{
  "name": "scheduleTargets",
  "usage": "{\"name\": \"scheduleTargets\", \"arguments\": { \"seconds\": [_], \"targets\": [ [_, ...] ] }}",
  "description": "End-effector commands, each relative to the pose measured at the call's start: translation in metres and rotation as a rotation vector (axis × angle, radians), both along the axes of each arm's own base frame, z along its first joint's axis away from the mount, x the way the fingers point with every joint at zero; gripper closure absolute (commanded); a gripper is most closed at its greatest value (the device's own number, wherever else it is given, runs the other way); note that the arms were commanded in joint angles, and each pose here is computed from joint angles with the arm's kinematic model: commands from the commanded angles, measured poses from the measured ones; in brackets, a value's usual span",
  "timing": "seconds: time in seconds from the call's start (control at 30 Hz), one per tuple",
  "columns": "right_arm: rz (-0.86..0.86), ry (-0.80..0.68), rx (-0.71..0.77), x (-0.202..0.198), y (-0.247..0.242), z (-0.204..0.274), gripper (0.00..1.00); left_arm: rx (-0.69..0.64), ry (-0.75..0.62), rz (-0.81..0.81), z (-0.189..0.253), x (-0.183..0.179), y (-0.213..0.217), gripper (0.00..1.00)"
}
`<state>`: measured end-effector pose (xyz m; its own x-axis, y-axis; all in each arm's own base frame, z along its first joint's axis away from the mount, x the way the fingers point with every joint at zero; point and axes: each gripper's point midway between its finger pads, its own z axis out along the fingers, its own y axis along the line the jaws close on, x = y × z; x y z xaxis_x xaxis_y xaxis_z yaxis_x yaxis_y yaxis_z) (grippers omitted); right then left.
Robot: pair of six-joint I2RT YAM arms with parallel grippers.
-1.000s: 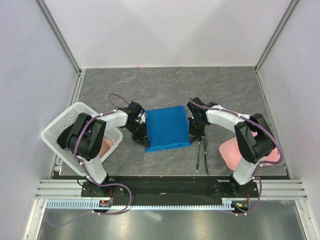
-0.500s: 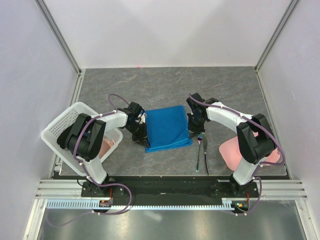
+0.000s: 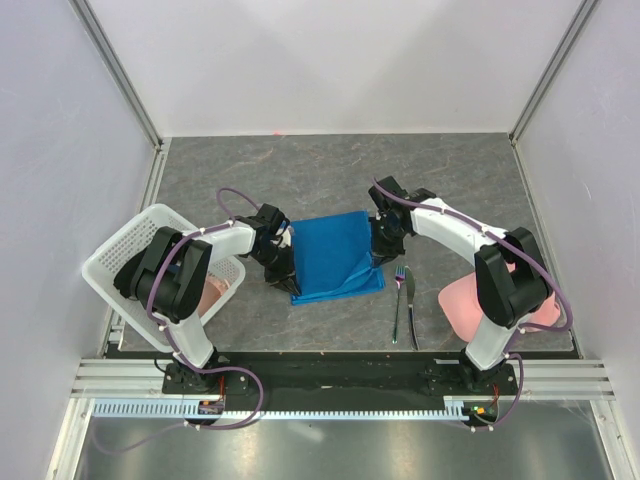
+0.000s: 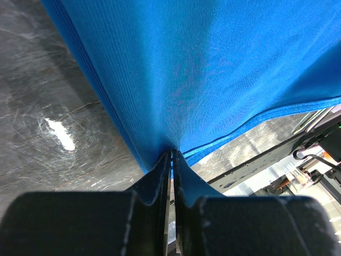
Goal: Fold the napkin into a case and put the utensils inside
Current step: Fold the top corner of the square-folded napkin at the center of the board.
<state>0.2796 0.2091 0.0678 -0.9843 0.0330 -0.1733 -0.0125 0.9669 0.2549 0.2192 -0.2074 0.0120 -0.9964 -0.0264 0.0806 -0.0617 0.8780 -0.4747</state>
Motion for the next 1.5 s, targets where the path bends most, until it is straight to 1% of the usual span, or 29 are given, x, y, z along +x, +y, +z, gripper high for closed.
{"name": "scheduleTargets", "arguments": {
  "seconds": [0.0, 0.17, 0.23, 0.53, 0.6, 0.77, 0.87, 0.93, 1.0, 1.03, 1.1, 1.13, 1.2, 1.27, 1.33, 1.47],
  "targets": [
    [0.012, -0.008, 0.025, -0.001, 0.003, -0.005, 0.92, 0.017, -0.030, -0.018, -0.002, 0.000, 0.002, 0.89],
    [0.012, -0.001, 0.097, 0.005, 0.016, -0.016, 0.90, 0.016, -0.026, -0.020, -0.002, -0.002, 0.002, 0.89],
    [0.018, -0.019, 0.118, 0.010, 0.021, -0.016, 0.89, 0.014, -0.023, -0.022, -0.002, -0.004, 0.001, 0.89],
    [0.023, -0.039, 0.158, 0.015, 0.028, -0.015, 0.75, 0.016, -0.022, -0.023, -0.002, -0.006, 0.003, 0.89],
    [0.021, -0.043, 0.172, 0.016, 0.030, -0.014, 0.70, 0.015, -0.022, -0.024, -0.002, -0.005, 0.002, 0.89],
    [0.006, -0.028, 0.187, 0.016, 0.031, -0.019, 0.68, 0.015, -0.018, -0.028, -0.003, -0.006, 0.002, 0.89],
    [-0.010, -0.024, 0.180, 0.016, 0.027, -0.023, 0.63, 0.013, -0.021, -0.032, -0.003, -0.006, 0.002, 0.89],
    [-0.013, -0.022, 0.179, 0.015, 0.025, -0.025, 0.62, 0.014, -0.019, -0.032, -0.003, -0.007, 0.002, 0.89],
    [-0.012, -0.021, 0.176, 0.016, 0.024, -0.028, 0.65, 0.011, -0.018, -0.032, -0.003, -0.007, 0.002, 0.89],
    [-0.013, -0.021, 0.179, 0.016, 0.025, -0.028, 0.72, 0.011, -0.018, -0.032, -0.003, -0.007, 0.002, 0.89],
    [-0.013, -0.030, 0.189, 0.019, 0.026, -0.024, 0.77, 0.015, -0.021, -0.035, -0.003, -0.008, 0.003, 0.89],
    [-0.014, -0.037, 0.199, 0.019, 0.028, -0.020, 0.83, 0.015, -0.021, -0.033, -0.003, -0.008, 0.003, 0.89],
    [-0.013, -0.039, 0.210, 0.018, 0.029, -0.014, 0.87, 0.013, -0.028, -0.033, -0.002, -0.006, 0.003, 0.89],
    [-0.010, -0.016, 0.225, 0.011, 0.030, -0.007, 0.78, 0.012, -0.026, -0.033, -0.002, -0.006, 0.002, 0.89],
    [-0.016, -0.007, 0.223, 0.005, 0.027, -0.001, 0.65, 0.012, -0.024, -0.036, -0.003, -0.007, 0.002, 0.89],
    [-0.021, 0.030, 0.229, -0.012, 0.022, 0.003, 0.64, 0.016, -0.023, -0.038, -0.004, -0.007, 0.003, 0.89]
  ]
}}
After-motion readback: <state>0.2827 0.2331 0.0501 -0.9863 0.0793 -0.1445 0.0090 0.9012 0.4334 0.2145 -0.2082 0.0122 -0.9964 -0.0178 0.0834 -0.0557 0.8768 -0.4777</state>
